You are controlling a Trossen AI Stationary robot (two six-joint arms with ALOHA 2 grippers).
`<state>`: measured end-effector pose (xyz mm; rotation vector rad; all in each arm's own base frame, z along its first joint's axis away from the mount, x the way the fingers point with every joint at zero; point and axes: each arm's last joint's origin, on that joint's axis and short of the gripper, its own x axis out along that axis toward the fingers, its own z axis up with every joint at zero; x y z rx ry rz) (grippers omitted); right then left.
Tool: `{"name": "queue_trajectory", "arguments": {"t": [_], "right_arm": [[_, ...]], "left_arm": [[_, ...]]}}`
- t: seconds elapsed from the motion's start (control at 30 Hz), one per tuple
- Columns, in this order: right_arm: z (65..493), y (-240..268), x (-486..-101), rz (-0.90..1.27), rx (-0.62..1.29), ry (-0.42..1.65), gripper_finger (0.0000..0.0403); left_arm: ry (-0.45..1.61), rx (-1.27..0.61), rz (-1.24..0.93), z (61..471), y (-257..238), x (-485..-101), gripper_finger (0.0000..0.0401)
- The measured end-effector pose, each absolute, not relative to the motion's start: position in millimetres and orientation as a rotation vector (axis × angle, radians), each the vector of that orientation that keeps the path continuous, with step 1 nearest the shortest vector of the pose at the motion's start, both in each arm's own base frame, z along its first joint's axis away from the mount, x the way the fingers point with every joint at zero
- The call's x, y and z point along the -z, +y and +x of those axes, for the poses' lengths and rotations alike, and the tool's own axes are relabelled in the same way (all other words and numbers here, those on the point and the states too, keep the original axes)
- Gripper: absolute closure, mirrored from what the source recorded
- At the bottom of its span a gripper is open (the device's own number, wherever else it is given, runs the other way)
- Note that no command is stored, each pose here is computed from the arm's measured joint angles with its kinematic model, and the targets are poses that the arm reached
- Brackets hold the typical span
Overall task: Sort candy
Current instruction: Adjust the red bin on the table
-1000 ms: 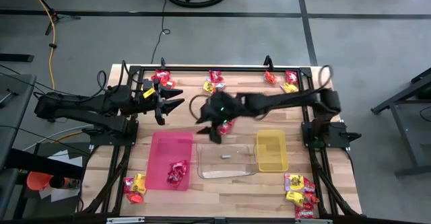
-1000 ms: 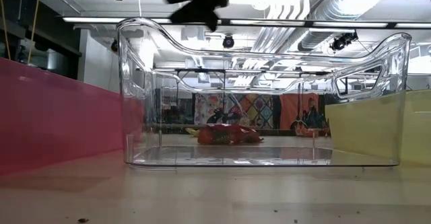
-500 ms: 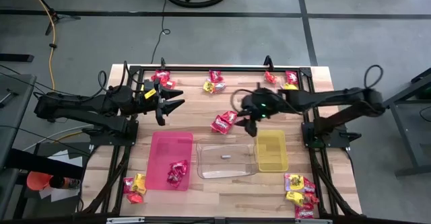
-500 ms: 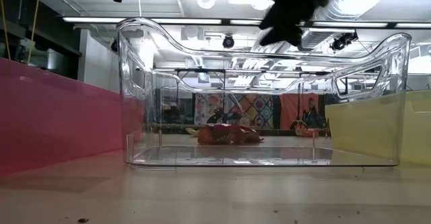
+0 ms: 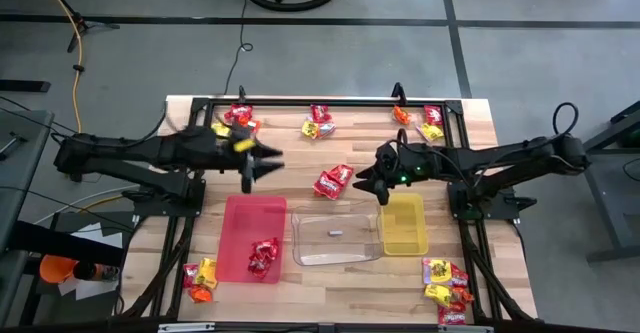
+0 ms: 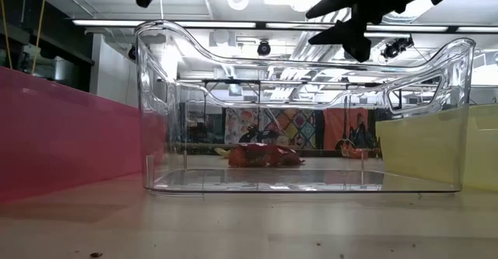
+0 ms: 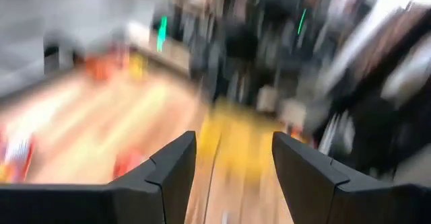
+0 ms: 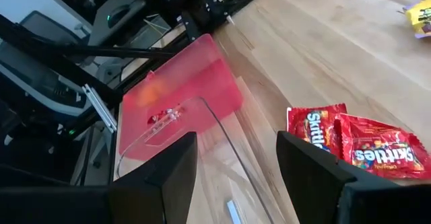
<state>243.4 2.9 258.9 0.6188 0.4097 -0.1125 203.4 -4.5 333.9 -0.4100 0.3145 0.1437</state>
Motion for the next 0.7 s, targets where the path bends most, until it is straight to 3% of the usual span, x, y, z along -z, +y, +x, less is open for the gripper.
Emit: {"name": "queue_trajectory", "arguments": {"t": [0.23, 0.33, 0.47, 0.7], "right_arm": [[244, 2, -260, 0.620, 0.113, 0.396, 0.0206], [244, 2, -260, 0.615, 0.113, 0.396, 0.0206], [244, 1, -260, 0.610, 0.126, 0.391, 0.0206], [244, 2, -260, 0.614, 0.127, 0.391, 0.0206]], "left_arm": [[1.113, -0.129, -0.418, 210, -20, -332, 0.0219], [1.354, -0.191, -0.468, 198, -31, -324, 0.0219], [1.496, -0.183, -0.479, 187, -51, -309, 0.0219], [1.691, 0.005, -0.374, 167, -85, -280, 0.0219]]}}
